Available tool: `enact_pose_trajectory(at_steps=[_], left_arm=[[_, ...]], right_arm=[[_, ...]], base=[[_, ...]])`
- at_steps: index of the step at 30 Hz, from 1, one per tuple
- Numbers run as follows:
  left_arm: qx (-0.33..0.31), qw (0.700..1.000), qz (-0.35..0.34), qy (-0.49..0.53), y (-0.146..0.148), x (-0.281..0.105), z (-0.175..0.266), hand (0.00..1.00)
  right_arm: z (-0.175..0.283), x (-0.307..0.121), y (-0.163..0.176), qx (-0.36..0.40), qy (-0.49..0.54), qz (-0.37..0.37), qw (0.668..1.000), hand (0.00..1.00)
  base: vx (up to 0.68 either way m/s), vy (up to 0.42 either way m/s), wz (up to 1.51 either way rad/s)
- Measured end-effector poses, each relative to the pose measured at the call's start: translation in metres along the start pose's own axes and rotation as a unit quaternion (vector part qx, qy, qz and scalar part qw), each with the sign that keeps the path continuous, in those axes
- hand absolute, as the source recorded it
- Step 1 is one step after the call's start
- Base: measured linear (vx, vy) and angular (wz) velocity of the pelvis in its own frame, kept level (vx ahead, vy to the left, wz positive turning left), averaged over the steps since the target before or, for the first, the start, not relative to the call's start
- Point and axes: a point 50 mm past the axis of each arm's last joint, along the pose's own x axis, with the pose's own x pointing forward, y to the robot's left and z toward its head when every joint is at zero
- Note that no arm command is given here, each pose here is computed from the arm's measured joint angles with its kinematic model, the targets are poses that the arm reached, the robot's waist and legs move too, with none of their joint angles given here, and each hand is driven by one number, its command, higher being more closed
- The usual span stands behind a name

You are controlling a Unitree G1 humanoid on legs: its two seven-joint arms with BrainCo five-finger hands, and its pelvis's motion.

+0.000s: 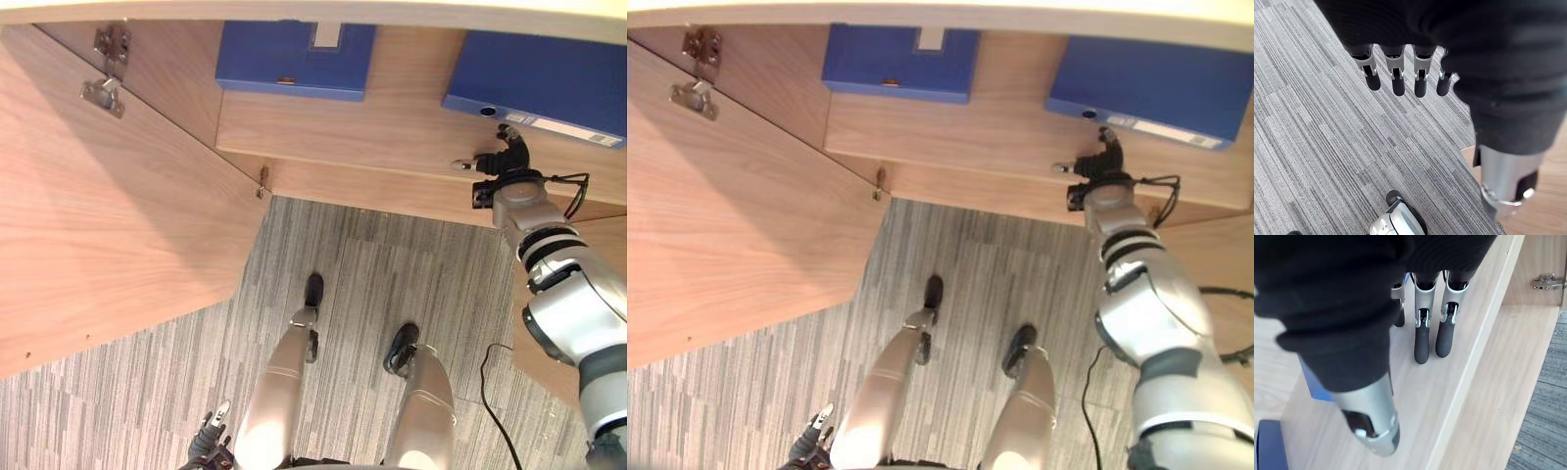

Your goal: Walk over to the cabinet, pick up the folder, carry it to the office cabinet, place the folder inside the office cabinet, then close the office cabinet door

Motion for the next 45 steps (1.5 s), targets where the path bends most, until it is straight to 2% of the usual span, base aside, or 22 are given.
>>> enact_pose_trajectory(at_steps=[5,10,17,21,23,26,29,30,32,33,35,37,38,41,45], left_arm=[[-0.001,1.0,-0.013,-0.003,-0.002,0.0,0.001,0.0],[-0.002,0.999,-0.035,-0.016,-0.01,0.001,0.007,0.0],[-0.023,0.999,-0.039,-0.026,-0.015,0.0,0.008,0.0],[-0.04,0.998,-0.034,-0.033,-0.015,0.001,0.008,0.0],[-0.046,0.998,-0.031,-0.034,-0.017,0.003,0.01,0.0],[-0.056,0.997,-0.03,-0.041,-0.024,0.01,0.017,0.0],[-0.074,0.996,-0.023,-0.053,-0.029,0.012,0.022,0.0],[-0.083,0.995,-0.012,-0.057,-0.026,0.012,0.022,0.0],[-0.095,0.994,0.011,-0.054,-0.021,0.012,0.019,0.0],[-0.097,0.994,0.014,-0.053,-0.021,0.012,0.018,0.0],[-0.107,0.993,0.046,-0.037,-0.01,0.012,0.01,0.0],[-0.106,0.992,0.064,-0.028,-0.003,0.011,0.006,0.0],[-0.116,0.99,0.082,-0.019,0.004,0.01,0.002,0.0],[-0.125,0.988,0.094,-0.015,0.008,0.009,-0.001,0.0],[-0.115,0.99,0.077,-0.025,-0.002,0.01,0.003,0.0]], right_arm=[[-0.011,-0.001,0.001,-0.049,0.004,0.013,0.999,0.0],[-0.018,-0.002,-0.003,-0.029,0.017,0.024,0.999,0.0],[-0.011,-0.003,0.006,-0.102,-0.008,0.046,0.994,0.0],[-0.035,-0.015,0.041,-0.126,0.0,0.082,0.989,0.0],[-0.052,-0.025,0.064,-0.092,0.017,0.099,0.991,0.0],[-0.089,-0.053,0.108,0.006,0.078,0.131,0.988,0.0],[-0.163,-0.119,0.159,0.131,0.239,0.164,0.948,0.0],[-0.192,-0.155,0.176,0.168,0.305,0.171,0.922,0.0],[-0.241,-0.219,0.186,0.223,0.421,0.149,0.866,0.0],[-0.247,-0.227,0.185,0.227,0.433,0.144,0.86,0.0],[-0.28,-0.255,0.162,0.305,0.49,0.054,0.815,0.0],[-0.291,-0.263,0.15,0.35,0.497,0.001,0.794,0.0],[-0.302,-0.277,0.138,0.395,0.503,-0.057,0.767,0.0],[-0.32,-0.302,0.123,0.457,0.515,-0.14,0.711,0.0],[-0.326,-0.311,0.114,0.477,0.515,-0.173,0.691,0.0]], base=[[0.05,-0.065,-0.02],[0.03,-0.079,-0.05],[0.03,-0.044,-0.21],[0.05,-0.049,-0.24],[0.05,-0.054,-0.17],[0.06,-0.052,-0.14],[0.08,-0.042,-0.18],[0.09,-0.027,-0.25],[0.08,-0.003,-0.21],[0.07,0.016,-0.31],[0.04,0.041,-0.37],[0.01,0.03,-0.27],[0.01,0.029,-0.27],[0.06,0.016,-0.17],[0.05,0.007,-0.02]])
